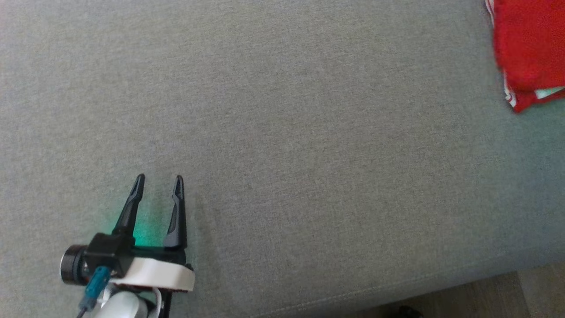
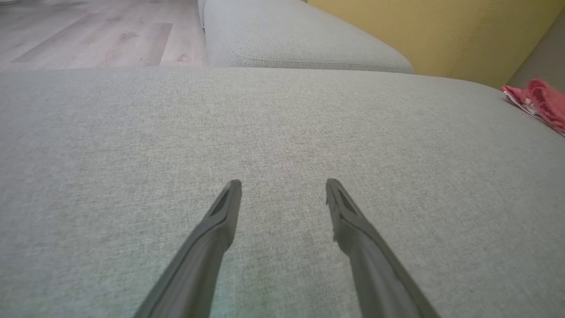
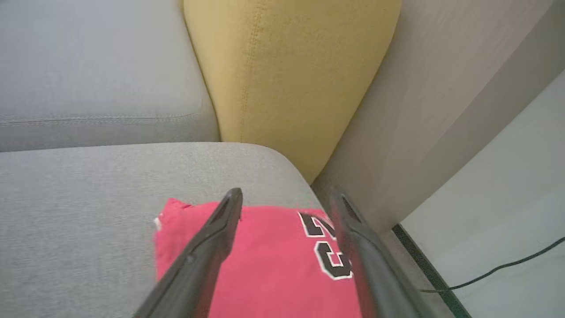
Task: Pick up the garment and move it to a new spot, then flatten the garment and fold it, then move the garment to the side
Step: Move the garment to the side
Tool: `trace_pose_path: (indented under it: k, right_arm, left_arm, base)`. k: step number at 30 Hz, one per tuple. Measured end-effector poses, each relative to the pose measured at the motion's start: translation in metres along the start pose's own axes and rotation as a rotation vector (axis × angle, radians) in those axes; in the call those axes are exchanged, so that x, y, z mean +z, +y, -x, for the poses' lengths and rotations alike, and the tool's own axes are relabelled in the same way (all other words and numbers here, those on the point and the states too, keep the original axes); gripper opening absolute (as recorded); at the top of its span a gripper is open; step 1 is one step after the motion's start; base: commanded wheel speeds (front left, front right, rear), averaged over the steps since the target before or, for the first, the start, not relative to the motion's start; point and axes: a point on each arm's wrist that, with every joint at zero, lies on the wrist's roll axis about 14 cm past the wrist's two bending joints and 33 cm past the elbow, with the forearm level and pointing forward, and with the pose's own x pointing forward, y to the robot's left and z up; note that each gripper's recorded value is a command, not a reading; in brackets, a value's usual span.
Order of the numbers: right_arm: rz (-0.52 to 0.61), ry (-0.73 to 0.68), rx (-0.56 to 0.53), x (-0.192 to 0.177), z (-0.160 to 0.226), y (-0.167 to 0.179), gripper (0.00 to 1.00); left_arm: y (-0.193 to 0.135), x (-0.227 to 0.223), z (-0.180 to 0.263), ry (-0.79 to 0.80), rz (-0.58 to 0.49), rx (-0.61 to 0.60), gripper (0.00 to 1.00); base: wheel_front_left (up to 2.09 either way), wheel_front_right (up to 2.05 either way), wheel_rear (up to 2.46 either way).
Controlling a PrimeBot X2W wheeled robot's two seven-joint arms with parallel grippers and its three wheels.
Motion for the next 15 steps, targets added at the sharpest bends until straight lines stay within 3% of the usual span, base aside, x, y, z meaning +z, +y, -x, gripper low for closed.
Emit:
trace_pose_path:
  k: [9,15]
  right_arm:
    - [0.002,-0.088,0.111,0.018,0.009,0.046,1.00]
    - [0.005,-0.258,0.195,0.067,0.033,0.070,1.00]
  left_arm:
    - [-0.006,0.011,0.000,-0.024,-0.010,-0.014,1.00]
    - [-0.006,0.033,0.011,-0.099,-0.011,0.009,1.00]
  base:
    - [0.00,0.00,0.00]
    - [0.00,0.00,0.00]
